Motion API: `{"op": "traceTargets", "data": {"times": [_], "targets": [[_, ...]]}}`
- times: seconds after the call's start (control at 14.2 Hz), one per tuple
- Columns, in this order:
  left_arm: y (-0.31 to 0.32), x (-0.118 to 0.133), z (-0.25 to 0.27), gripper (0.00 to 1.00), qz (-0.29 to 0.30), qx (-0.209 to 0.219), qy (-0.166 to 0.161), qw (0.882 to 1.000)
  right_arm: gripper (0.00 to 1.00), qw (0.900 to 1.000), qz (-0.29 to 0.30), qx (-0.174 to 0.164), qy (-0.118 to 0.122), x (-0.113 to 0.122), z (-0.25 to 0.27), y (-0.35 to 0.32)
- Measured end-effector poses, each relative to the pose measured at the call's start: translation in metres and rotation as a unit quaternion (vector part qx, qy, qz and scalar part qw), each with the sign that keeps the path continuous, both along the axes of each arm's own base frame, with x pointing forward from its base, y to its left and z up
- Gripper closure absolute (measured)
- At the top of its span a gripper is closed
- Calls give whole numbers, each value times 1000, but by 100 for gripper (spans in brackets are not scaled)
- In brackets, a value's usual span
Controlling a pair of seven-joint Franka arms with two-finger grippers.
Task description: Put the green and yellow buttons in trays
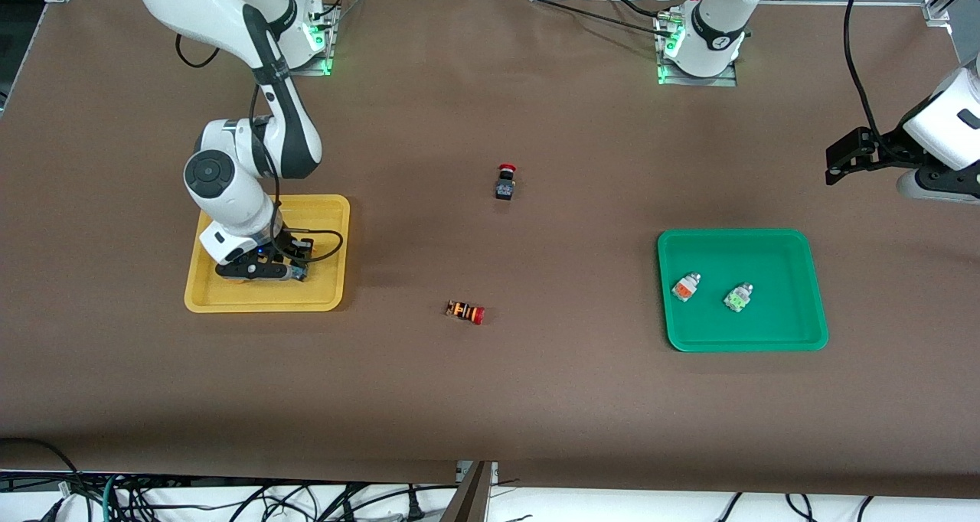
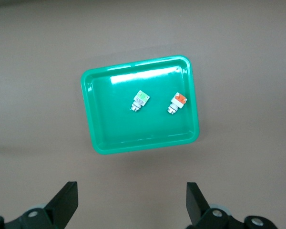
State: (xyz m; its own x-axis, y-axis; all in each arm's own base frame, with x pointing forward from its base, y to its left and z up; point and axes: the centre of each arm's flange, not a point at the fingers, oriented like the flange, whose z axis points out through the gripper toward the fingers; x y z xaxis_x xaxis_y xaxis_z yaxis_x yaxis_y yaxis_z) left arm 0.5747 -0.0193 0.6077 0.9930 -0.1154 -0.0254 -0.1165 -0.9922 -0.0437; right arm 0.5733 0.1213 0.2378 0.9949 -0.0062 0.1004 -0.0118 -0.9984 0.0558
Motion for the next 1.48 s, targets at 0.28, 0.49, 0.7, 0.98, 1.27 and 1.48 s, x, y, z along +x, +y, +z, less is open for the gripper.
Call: {"op": "traceTargets", "data": {"times": [0.28, 0.49, 0.7, 0.98, 1.27, 1.48], "targets": [[0, -3, 3, 0, 1, 0, 2, 1000, 11, 1000, -11, 12, 8, 3, 31, -11], [-1, -4, 3, 0, -1, 0, 6, 1000, 3, 999, -19, 21, 35, 21, 80, -18], [-1, -4, 3, 0, 0, 0, 6, 1000, 3, 998, -14, 29, 61, 43, 153, -13], [-1, -4, 3, 0, 0, 1, 6, 1000, 1, 998, -5, 34, 53, 61, 230, -6], [-1, -5, 3, 0, 0, 1, 7, 1000, 1, 998, 8, 24, 60, 71, 223, -12], [-1, -5, 3, 0, 0, 1, 7, 1000, 1, 998, 13, 21, 64, 77, 216, -37]]}}
